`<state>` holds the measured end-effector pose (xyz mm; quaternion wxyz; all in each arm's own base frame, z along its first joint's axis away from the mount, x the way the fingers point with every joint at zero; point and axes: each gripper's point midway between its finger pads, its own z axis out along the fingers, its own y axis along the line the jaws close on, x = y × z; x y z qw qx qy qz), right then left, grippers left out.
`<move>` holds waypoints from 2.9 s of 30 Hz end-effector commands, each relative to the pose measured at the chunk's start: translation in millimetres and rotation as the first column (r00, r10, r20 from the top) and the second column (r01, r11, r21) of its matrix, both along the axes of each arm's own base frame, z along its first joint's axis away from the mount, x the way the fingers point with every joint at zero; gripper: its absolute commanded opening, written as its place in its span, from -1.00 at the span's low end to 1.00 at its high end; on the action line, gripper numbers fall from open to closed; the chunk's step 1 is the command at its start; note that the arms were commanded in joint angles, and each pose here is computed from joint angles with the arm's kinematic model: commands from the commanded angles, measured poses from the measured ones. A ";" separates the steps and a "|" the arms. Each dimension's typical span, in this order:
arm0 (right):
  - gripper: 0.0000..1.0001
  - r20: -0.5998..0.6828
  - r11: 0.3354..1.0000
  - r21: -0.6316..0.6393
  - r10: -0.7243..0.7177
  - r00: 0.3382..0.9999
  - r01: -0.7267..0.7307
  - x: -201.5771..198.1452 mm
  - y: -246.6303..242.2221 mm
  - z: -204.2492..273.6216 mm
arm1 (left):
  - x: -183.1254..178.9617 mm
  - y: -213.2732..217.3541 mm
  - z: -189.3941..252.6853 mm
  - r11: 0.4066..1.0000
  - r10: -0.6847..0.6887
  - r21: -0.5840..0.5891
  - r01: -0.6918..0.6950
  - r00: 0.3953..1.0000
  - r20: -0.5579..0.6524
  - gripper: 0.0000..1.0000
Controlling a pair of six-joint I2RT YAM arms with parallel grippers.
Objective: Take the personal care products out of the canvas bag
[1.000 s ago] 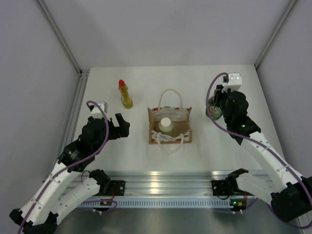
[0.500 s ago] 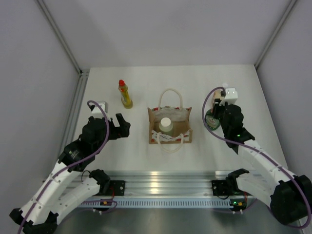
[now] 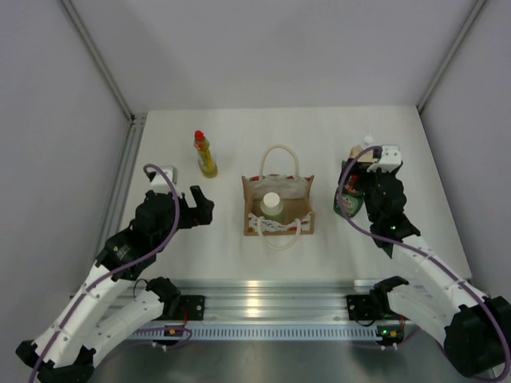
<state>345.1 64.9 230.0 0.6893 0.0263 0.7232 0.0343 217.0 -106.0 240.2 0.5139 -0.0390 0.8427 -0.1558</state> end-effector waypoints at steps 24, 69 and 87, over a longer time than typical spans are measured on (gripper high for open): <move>0.99 0.135 0.871 0.330 0.337 0.932 -0.363 -112.4 40.1 46.0 | 17.7 -111.5 3.0 0.943 -0.317 0.053 0.329 0.934 -0.164 0.97; 0.97 -0.001 0.817 0.224 0.545 0.838 -0.531 -147.9 63.5 49.4 | 65.2 -203.0 -124.9 0.859 -0.234 0.353 0.372 0.896 -0.376 0.96; 0.97 0.005 0.810 0.241 0.551 0.835 -0.536 -150.5 64.7 49.8 | 64.8 -208.0 -126.0 0.861 -0.272 0.321 0.394 0.891 -0.364 -0.61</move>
